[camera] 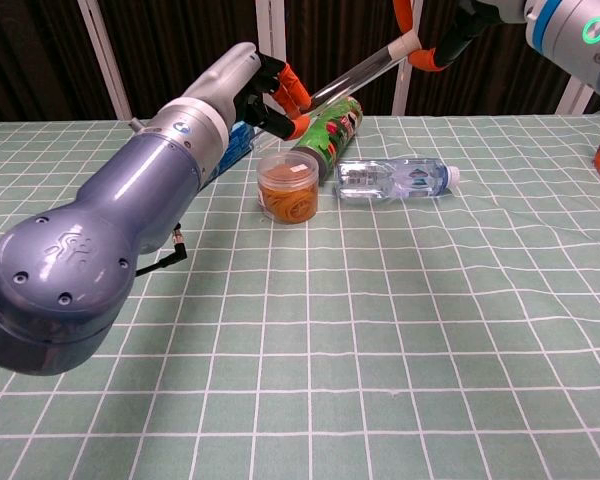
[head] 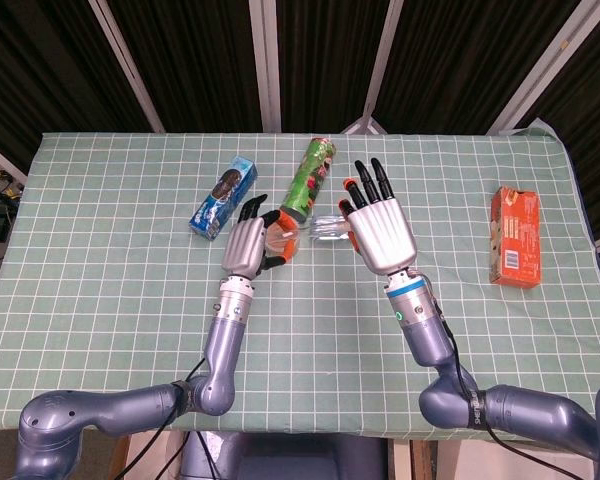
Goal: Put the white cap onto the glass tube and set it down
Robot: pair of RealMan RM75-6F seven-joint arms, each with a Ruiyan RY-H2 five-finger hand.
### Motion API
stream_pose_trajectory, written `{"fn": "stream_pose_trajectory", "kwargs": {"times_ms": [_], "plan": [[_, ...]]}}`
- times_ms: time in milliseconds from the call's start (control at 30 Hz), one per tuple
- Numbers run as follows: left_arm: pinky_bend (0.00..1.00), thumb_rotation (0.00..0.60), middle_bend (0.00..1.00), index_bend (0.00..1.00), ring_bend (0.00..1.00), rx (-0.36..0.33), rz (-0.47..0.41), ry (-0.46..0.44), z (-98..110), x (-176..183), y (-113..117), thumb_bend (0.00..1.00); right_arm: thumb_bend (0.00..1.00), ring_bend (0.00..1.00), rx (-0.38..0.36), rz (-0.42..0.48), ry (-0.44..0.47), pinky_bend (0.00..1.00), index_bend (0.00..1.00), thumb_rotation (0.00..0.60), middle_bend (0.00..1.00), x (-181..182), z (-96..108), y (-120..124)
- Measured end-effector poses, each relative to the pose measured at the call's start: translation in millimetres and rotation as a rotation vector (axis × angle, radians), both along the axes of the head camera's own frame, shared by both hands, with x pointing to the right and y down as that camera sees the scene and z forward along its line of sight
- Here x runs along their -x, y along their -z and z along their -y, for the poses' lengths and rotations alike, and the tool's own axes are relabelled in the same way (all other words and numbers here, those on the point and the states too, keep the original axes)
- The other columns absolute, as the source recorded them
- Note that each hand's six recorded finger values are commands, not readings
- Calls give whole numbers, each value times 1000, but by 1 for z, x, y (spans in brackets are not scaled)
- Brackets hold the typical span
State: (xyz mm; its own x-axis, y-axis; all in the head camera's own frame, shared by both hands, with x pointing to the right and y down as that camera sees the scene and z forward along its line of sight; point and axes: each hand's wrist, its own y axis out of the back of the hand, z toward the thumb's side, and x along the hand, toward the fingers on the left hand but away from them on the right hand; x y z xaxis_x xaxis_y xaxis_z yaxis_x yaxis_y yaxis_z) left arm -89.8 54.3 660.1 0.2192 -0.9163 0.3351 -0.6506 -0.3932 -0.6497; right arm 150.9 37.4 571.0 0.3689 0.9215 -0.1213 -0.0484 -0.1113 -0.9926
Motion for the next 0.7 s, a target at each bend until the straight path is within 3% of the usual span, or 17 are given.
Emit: {"fn": "stream_pose_trajectory", "kwargs": {"times_ms": [233,700], "plan": [[0,600,450,526,80,-3,-3,8,1,2,1,750,362,67,7,-16,-6,0,240,600,204,-5,0,0],[0,600,450,525,80,0,-9,19,-4,14,0,750,363,67,17,-30,-34,0,224,600,187,-19,-2,0]]}}
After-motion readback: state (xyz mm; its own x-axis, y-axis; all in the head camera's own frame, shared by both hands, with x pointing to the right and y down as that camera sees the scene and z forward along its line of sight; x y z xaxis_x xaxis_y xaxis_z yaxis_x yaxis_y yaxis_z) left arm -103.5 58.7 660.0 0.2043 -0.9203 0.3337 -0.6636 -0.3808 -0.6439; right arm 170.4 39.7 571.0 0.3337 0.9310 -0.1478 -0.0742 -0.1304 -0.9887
